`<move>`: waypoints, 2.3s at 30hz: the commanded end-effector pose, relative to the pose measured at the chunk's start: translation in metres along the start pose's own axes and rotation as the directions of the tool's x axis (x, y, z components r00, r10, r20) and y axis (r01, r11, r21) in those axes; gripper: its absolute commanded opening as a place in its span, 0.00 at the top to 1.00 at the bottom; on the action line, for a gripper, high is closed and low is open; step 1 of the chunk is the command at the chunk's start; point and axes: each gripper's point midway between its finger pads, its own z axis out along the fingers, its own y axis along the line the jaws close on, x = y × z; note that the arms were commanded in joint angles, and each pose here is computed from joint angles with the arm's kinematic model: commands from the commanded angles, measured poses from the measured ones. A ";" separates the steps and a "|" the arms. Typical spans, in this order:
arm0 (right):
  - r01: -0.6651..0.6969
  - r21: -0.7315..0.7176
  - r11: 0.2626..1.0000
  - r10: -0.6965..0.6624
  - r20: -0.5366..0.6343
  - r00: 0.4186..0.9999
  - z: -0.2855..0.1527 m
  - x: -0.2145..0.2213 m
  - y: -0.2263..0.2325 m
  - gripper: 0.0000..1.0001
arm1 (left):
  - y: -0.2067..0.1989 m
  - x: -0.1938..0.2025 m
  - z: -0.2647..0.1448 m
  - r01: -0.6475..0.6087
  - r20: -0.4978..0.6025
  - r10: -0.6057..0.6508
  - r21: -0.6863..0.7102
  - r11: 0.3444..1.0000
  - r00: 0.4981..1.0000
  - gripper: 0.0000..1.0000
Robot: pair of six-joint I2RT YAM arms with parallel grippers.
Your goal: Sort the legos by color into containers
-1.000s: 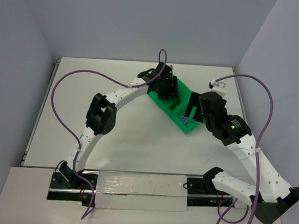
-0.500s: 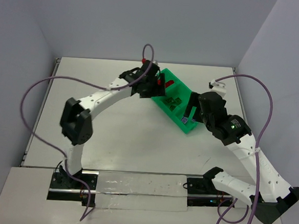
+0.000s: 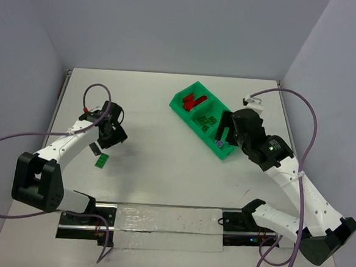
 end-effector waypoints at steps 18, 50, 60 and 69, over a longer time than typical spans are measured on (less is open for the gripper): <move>-0.003 -0.016 1.000 0.003 0.043 0.999 -0.003 -0.008 0.002 0.05 | 0.035 -0.013 0.085 0.205 -0.065 -0.209 -0.058 0.977 0.976 0.01; 0.004 -0.028 1.000 -0.003 0.034 0.999 0.001 -0.007 0.007 0.05 | 0.023 0.055 0.069 0.194 -0.178 -0.206 -0.083 0.978 0.962 0.43; 0.002 -0.030 1.000 0.000 0.042 0.999 -0.001 -0.009 0.006 0.05 | -0.004 0.025 0.046 0.104 -0.105 -0.104 0.000 0.995 0.989 0.84; -0.010 -0.024 1.000 0.011 0.053 0.999 -0.002 -0.012 0.005 0.05 | -0.121 -0.033 -0.049 -0.122 0.085 0.102 0.293 0.948 0.991 0.93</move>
